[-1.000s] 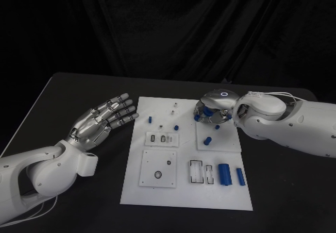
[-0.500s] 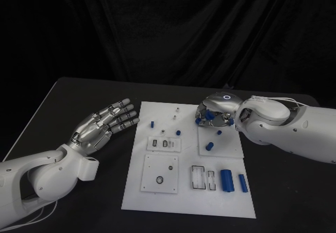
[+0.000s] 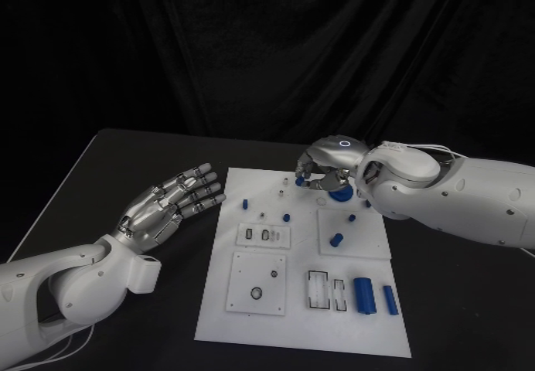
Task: Assemble the parts on the task board
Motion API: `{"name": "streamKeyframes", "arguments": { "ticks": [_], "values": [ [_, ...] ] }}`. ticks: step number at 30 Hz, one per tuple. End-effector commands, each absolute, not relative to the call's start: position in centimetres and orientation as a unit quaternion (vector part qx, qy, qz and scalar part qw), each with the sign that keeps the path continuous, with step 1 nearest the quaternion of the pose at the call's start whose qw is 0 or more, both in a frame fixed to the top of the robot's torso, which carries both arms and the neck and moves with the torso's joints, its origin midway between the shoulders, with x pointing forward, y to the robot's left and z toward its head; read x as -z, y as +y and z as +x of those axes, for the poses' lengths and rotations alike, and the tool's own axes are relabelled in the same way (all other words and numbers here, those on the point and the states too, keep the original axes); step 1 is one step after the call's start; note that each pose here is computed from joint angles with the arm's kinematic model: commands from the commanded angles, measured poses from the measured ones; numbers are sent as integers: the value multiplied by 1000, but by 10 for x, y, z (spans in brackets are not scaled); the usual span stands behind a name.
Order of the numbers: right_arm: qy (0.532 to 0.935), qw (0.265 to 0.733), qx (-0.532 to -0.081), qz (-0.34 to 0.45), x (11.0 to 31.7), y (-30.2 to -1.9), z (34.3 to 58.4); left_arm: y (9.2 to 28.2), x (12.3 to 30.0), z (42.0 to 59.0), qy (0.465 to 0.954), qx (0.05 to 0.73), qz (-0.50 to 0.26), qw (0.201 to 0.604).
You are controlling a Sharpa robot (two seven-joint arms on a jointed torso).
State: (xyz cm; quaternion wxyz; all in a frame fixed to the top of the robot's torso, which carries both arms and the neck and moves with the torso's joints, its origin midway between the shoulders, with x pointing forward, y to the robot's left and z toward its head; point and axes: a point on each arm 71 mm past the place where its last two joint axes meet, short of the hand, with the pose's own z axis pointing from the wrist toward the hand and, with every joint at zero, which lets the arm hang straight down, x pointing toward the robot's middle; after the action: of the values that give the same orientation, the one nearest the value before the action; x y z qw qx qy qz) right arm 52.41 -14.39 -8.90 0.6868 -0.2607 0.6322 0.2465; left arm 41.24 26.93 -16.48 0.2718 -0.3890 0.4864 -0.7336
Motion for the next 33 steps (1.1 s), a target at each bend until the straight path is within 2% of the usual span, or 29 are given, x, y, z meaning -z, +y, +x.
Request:
{"name": "streamKeyframes", "arguments": {
  "ticks": [1,13,33],
  "values": [
    [628,692,-251,-253,86,-141,531,275,150,410,405,782,-359,308],
    [629,698,-233,-249,87,-132,551,274,150,409,403,782,-362,306],
    [630,695,-237,-252,90,-127,551,276,151,411,404,781,-363,308]
  ]
}}
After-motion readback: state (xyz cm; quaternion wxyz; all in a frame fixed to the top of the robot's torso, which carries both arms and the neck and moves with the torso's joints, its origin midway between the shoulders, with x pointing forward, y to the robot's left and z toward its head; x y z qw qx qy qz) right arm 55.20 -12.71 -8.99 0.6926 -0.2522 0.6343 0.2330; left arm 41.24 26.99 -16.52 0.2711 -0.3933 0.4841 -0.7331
